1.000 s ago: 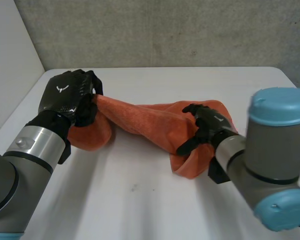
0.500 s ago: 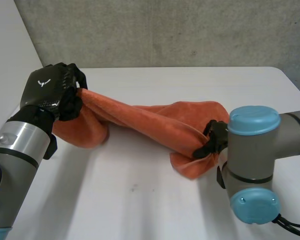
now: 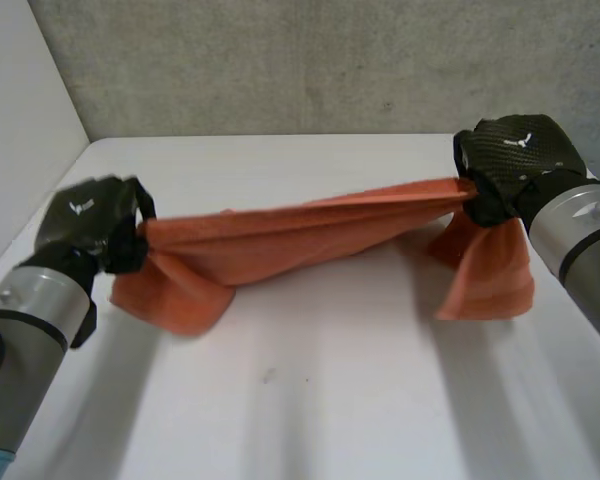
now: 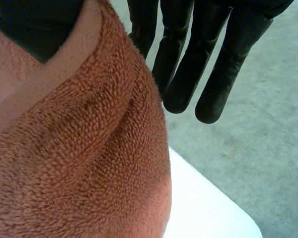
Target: Fold the laundry
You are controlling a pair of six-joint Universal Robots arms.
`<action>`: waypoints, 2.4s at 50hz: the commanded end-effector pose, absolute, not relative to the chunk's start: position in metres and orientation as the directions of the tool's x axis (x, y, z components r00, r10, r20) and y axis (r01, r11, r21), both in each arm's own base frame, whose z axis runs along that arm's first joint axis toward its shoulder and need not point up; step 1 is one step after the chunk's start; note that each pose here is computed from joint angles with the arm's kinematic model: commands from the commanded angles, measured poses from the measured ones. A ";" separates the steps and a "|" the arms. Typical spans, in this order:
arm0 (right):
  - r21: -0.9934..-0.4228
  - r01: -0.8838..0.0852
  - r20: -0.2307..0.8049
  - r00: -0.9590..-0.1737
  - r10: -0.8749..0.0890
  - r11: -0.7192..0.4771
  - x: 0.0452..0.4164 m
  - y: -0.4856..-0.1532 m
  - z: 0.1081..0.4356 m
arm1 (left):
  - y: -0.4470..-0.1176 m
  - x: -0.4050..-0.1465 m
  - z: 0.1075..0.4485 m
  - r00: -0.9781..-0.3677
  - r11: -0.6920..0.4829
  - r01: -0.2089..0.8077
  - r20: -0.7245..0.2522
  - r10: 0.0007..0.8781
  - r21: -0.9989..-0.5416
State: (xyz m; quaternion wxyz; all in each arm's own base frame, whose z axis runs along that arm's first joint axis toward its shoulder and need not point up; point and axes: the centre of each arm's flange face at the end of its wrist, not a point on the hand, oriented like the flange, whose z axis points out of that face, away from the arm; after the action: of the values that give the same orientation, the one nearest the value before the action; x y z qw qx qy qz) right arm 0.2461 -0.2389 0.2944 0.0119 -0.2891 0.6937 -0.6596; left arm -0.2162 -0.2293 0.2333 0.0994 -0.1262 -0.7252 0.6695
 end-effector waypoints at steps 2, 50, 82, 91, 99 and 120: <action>-0.649 -0.741 0.487 -0.579 -0.654 0.172 0.242 -0.222 0.238 | -0.234 -0.219 0.169 -0.938 0.291 0.174 -0.068 0.341 -0.941; -0.771 -0.634 0.522 -0.572 -0.632 -0.063 0.269 -0.303 0.223 | -0.272 -0.231 0.226 -0.947 -0.203 0.064 -0.123 0.298 -0.977; -0.880 -0.054 -0.041 -0.981 -0.189 0.472 0.178 -0.274 0.157 | -0.270 -0.224 0.198 -0.949 -0.111 0.091 -0.120 0.292 -0.990; -0.900 -0.042 -0.067 -0.970 -0.234 0.435 0.175 -0.275 0.148 | -0.268 -0.224 0.196 -0.947 -0.089 0.100 -0.122 0.296 -0.991; -0.982 -0.140 0.099 -0.954 -0.282 0.128 0.168 -0.280 0.245 | -0.253 -0.219 0.222 -0.948 -0.074 0.103 -0.121 0.295 -0.992; -0.680 -0.730 0.615 -0.620 -0.487 0.071 0.174 -0.270 0.300 | -0.232 -0.195 0.295 -0.958 -0.023 0.134 -0.136 0.253 -0.991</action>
State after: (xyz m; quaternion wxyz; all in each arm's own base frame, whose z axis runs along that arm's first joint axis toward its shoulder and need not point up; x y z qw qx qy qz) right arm 0.1662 -0.2494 0.3433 -0.1032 -0.3439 0.6964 -0.6213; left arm -0.2014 -0.2102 0.3265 0.0623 -0.1388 -0.6364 0.7562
